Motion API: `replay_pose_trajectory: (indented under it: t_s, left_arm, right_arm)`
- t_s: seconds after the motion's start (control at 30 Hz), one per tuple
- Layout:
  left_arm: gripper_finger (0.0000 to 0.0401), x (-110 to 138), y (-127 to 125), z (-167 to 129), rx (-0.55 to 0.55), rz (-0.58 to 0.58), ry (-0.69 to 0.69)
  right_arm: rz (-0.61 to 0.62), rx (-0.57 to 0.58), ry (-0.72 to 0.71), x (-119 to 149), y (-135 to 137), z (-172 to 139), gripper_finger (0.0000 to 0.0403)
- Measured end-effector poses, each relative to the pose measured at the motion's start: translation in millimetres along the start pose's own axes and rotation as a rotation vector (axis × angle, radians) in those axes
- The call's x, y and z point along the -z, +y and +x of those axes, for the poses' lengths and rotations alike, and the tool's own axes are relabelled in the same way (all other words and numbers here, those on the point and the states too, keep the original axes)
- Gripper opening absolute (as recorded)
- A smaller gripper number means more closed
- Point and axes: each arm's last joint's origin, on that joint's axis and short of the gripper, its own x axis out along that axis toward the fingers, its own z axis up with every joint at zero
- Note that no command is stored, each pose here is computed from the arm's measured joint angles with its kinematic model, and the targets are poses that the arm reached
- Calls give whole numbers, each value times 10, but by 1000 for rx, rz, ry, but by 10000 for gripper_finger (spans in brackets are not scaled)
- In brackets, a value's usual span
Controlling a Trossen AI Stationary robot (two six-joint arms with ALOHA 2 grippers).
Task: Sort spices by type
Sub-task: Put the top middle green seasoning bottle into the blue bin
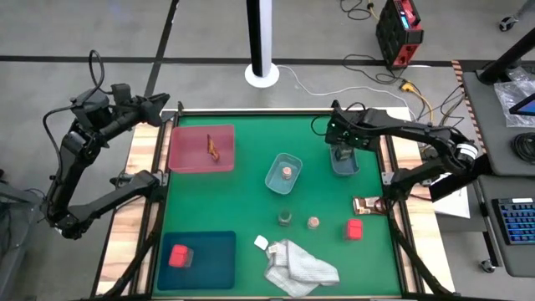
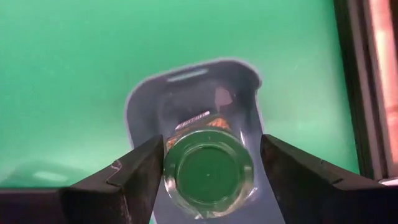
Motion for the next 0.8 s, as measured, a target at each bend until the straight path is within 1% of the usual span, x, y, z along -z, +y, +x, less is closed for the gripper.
replay_pose_trajectory:
  t_s: [0.2,0.33,0.43,0.5,0.57,0.6,0.67,0.7,0.73,0.77,0.8]
  left_arm:
    - [78,-3,9,24,-22,-1,-3]
    - [78,-4,13,51,-26,-2,5]
    - [78,-4,15,66,-28,-8,9]
    - [78,-4,15,70,-28,-11,11]
    - [78,-4,14,64,-27,-10,9]
    - [78,-4,14,59,-27,-10,8]
    - [78,-3,12,50,-25,-10,5]
    - [78,-3,12,49,-25,-10,5]
    - [78,-3,12,47,-25,-10,4]
    - [78,-4,12,48,-25,-10,4]
    - [78,-4,13,52,-27,-10,5]
  right_arm:
    - [-49,-8,-73,-104,-12,-344,269]
    - [-132,-100,-103,-182,49,-625,262]
    - [-278,-199,-67,-144,119,-811,241]
    - [-405,-274,8,-53,158,-883,216]
    - [-506,-296,110,89,154,-915,181]
    - [-549,-265,155,170,124,-916,159]
    - [-644,-131,219,322,38,-878,112]
    - [-678,-47,219,374,-9,-850,87]
    - [-705,14,197,410,-37,-818,61]
    - [-720,42,168,431,-45,-784,38]
    - [-727,42,143,439,-42,-752,24]
